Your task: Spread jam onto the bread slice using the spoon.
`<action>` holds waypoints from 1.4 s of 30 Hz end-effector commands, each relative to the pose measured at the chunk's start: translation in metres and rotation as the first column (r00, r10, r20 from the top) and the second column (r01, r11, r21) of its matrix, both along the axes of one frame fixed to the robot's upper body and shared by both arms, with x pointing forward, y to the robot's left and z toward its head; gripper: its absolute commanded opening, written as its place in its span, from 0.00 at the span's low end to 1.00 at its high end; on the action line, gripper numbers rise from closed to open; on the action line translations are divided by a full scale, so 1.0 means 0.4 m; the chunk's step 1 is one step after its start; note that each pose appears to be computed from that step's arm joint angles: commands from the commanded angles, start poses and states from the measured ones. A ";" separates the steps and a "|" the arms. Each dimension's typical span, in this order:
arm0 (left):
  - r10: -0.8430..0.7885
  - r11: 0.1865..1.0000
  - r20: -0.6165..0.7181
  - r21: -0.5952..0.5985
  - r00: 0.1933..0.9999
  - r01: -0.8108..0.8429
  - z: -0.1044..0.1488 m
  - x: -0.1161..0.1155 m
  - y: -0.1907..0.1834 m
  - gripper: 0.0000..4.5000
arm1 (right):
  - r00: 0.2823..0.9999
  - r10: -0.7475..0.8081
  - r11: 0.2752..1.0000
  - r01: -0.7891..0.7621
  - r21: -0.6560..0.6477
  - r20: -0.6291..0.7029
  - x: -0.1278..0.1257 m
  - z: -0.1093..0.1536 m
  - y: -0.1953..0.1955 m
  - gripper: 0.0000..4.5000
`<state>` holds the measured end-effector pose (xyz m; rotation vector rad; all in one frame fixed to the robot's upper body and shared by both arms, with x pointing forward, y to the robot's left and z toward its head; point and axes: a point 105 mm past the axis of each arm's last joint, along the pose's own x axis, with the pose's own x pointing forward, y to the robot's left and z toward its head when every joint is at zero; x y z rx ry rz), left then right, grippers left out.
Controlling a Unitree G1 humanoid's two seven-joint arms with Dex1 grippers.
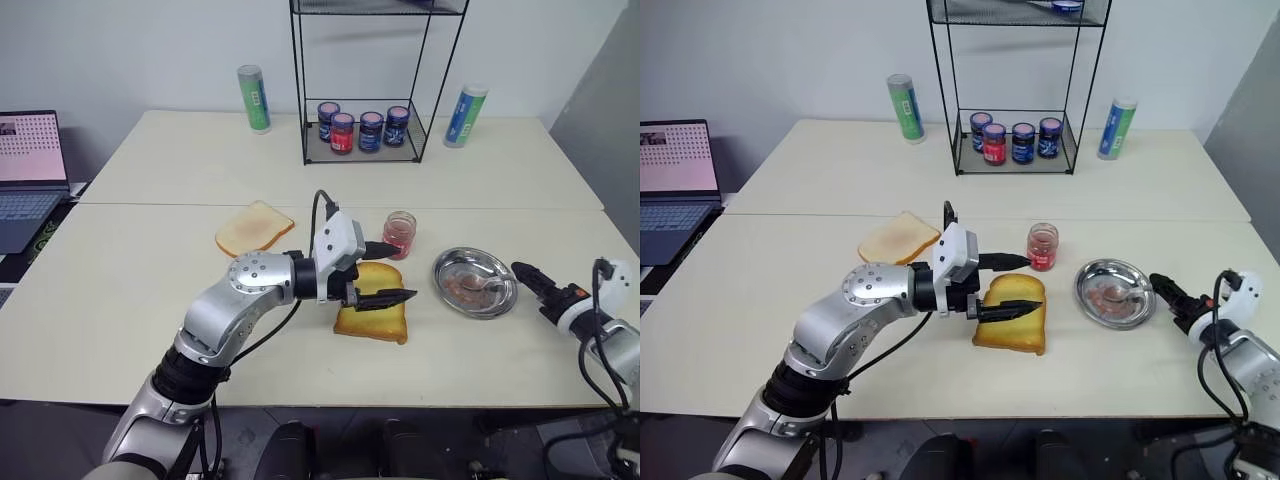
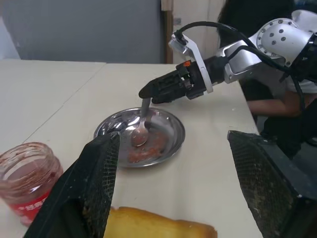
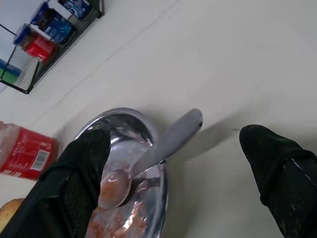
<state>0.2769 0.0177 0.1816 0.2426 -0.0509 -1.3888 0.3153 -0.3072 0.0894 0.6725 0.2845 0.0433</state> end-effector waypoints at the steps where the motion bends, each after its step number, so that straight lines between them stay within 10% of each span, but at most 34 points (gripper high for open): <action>1: 0.018 1.000 0.051 -0.013 0.999 -0.018 0.030 0.000 0.012 0.80 | 0.998 -0.049 0.997 0.047 0.060 0.032 0.039 0.013 -0.028 1.00; 8: 0.064 0.998 0.068 -0.007 0.996 -0.064 0.025 0.008 0.024 0.81 | 0.999 0.004 0.985 -0.012 0.172 0.048 0.054 0.002 0.010 0.89; 24: 0.088 0.996 0.061 -0.016 0.994 -0.088 0.038 0.008 0.036 0.81 | 0.995 -0.065 0.964 0.044 0.264 0.073 0.032 -0.006 -0.004 0.01; 35: 0.081 0.997 0.067 -0.012 0.994 -0.080 0.037 0.010 0.038 0.81 | 0.991 -0.074 0.987 0.056 0.151 0.116 0.022 0.024 -0.014 0.01; 42: 0.197 0.979 0.025 -0.051 0.980 -0.195 0.062 0.047 0.126 0.81 | 0.941 0.134 0.990 -0.112 -0.086 0.312 0.049 0.240 0.121 0.01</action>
